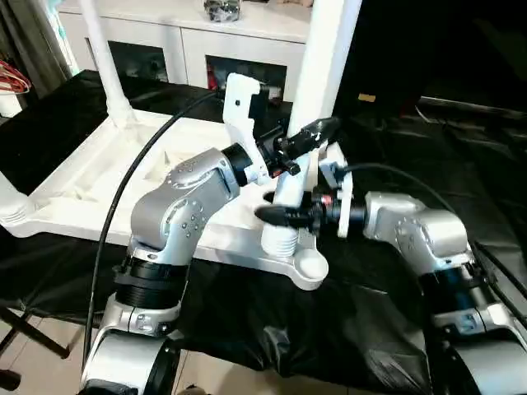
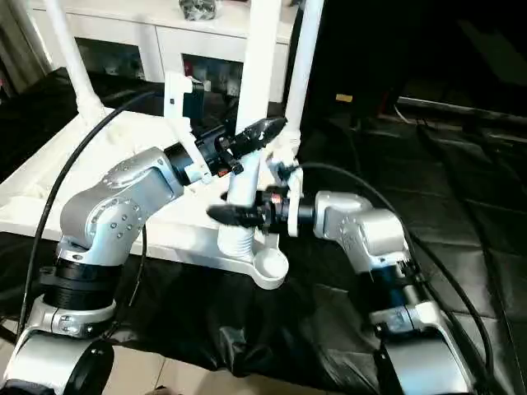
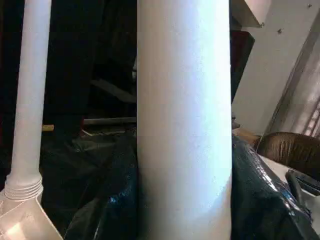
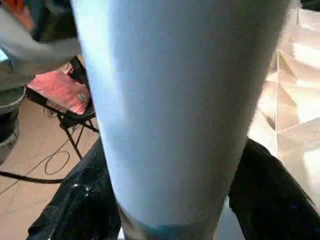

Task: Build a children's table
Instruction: Pick table leg

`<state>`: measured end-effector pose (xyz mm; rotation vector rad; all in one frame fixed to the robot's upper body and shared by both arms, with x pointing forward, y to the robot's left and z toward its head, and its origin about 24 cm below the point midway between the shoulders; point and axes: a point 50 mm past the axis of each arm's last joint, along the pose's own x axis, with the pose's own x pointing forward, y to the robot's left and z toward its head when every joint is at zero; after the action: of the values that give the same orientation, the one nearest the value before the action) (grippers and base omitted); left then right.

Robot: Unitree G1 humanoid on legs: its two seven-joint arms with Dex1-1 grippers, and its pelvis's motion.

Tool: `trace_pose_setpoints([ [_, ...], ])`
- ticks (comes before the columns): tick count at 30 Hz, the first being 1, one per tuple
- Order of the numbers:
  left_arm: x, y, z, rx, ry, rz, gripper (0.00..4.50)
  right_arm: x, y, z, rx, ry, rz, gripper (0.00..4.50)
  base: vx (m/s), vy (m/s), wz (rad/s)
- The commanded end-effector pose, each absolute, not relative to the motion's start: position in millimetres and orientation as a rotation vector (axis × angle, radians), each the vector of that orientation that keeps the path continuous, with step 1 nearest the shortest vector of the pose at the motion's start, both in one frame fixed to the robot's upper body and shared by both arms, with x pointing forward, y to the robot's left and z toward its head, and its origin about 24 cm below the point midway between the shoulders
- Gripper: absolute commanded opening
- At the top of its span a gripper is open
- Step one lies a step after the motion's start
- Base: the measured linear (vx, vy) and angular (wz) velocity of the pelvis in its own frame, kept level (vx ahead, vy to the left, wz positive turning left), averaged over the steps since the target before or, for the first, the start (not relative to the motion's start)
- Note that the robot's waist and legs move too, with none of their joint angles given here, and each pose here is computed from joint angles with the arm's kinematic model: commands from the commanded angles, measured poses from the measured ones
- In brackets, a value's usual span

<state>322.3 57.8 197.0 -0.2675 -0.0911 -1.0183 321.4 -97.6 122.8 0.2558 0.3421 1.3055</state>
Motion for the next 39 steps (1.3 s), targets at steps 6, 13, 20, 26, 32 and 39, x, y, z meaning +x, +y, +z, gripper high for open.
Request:
trace_pose_setpoints([
  [6,320,57,201,-0.255,-0.123,-1.041,1.84,323.6,-101.2,128,0.256,0.333,1.304,2.98,0.0,0.0,0.0],
  [13,319,57,202,-0.261,-0.124,-1.048,1.84,323.1,-101.5,126,0.255,0.345,1.307,2.63,0.0,0.0,0.0],
  [20,320,57,202,-0.257,-0.123,-1.05,1.84,323.3,-101.4,124,0.247,0.357,1.301,2.06,0.0,0.0,0.0],
  [26,323,58,201,-0.231,-0.124,-1.021,2.19,323.1,-100.6,123,0.246,0.357,1.294,1.92,0.0,0.0,0.0],
  [32,323,61,212,-0.3,-0.223,-1.015,2.83,326.9,-99.8,125,0.269,0.302,1.243,1.91,0.0,0.0,0.0],
  [39,327,78,215,-0.356,-0.324,-0.982,2.87,335.8,-103.7,126,0.347,0.193,1.063,1.9,0.0,0.0,0.0],
])
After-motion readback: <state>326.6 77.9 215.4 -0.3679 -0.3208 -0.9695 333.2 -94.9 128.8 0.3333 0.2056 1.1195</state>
